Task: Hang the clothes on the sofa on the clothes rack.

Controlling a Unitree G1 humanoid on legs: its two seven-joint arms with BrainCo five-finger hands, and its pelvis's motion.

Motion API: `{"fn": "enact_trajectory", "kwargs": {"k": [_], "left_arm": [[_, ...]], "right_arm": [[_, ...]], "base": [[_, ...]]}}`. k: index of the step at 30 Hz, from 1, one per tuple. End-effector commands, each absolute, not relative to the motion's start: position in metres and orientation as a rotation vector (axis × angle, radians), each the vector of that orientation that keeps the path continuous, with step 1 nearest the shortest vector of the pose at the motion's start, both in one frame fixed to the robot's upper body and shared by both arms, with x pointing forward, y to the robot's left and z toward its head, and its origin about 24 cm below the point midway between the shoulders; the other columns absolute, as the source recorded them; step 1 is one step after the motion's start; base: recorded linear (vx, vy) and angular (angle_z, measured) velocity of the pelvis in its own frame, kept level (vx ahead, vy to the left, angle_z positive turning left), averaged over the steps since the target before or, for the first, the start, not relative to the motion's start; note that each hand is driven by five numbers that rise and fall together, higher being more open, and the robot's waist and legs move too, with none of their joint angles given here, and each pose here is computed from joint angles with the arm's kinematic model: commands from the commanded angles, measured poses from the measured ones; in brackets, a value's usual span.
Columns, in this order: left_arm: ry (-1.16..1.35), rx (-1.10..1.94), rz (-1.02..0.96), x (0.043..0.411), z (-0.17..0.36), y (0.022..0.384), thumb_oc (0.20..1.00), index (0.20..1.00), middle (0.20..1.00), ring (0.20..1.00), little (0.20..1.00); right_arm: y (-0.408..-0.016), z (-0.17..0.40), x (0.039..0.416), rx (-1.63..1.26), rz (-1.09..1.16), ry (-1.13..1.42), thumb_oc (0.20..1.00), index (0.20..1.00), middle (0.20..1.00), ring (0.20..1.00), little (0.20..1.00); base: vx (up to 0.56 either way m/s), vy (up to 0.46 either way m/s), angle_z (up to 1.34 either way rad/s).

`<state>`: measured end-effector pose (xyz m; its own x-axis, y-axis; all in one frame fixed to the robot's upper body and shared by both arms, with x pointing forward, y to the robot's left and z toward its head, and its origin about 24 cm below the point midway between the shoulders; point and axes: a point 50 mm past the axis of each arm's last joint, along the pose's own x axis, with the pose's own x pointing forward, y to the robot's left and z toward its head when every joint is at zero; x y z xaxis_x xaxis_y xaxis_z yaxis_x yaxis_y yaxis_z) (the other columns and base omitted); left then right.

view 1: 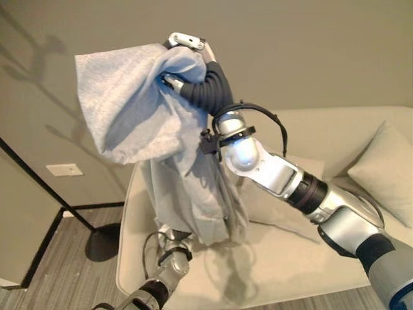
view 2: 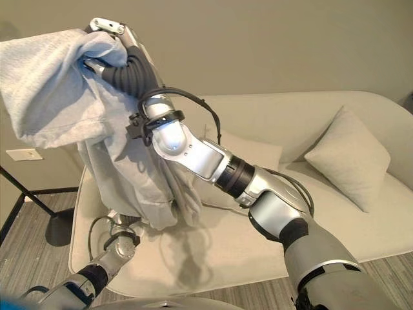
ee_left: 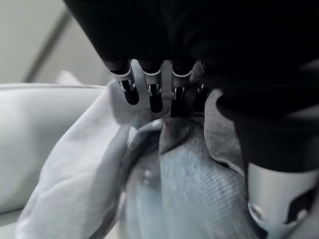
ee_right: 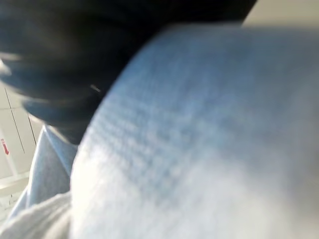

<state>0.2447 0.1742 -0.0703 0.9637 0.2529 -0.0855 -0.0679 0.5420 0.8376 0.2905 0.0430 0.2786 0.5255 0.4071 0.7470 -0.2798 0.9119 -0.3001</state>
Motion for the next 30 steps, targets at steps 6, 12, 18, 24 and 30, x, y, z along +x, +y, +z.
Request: {"fn": "enact_trajectory", "kwargs": {"k": [6, 12, 18, 24, 30], "left_arm": [[0.11, 1.012, 0.045, 0.281, -0.053, 0.13, 1.0, 1.0, 1.0, 1.0, 1.0], [0.102, 0.868, -0.12, 0.282, -0.049, 0.081, 1.0, 1.0, 1.0, 1.0, 1.0], [0.119, 0.8, -0.184, 0.282, -0.045, 0.059, 1.0, 1.0, 1.0, 1.0, 1.0], [0.23, 0.608, -0.132, 0.283, -0.046, 0.054, 0.768, 0.768, 0.768, 0.768, 0.768], [0.334, 0.345, -0.048, 0.282, -0.046, 0.05, 0.2, 0.2, 0.2, 0.2, 0.2]], "right_arm": [[0.066, 0.33, 0.27, -0.017, 0.498, -1.068, 0.2, 0.2, 0.2, 0.2, 0.2], [0.062, 0.333, 0.264, 0.005, 0.532, -1.073, 0.2, 0.2, 0.2, 0.2, 0.2], [0.058, 0.33, 0.265, 0.006, 0.533, -1.048, 0.2, 0.2, 0.2, 0.2, 0.2], [0.056, 0.325, 0.265, -0.015, 0.537, -1.023, 0.2, 0.2, 0.2, 0.2, 0.2], [0.054, 0.32, 0.266, -0.024, 0.513, -1.0, 0.2, 0.2, 0.2, 0.2, 0.2]], "base": [[0.0, 0.0, 0.0], [0.0, -0.005, -0.05], [0.0, -0.001, -0.01], [0.0, 0.0, 0.0], [0.0, 0.0, 0.0]]}}
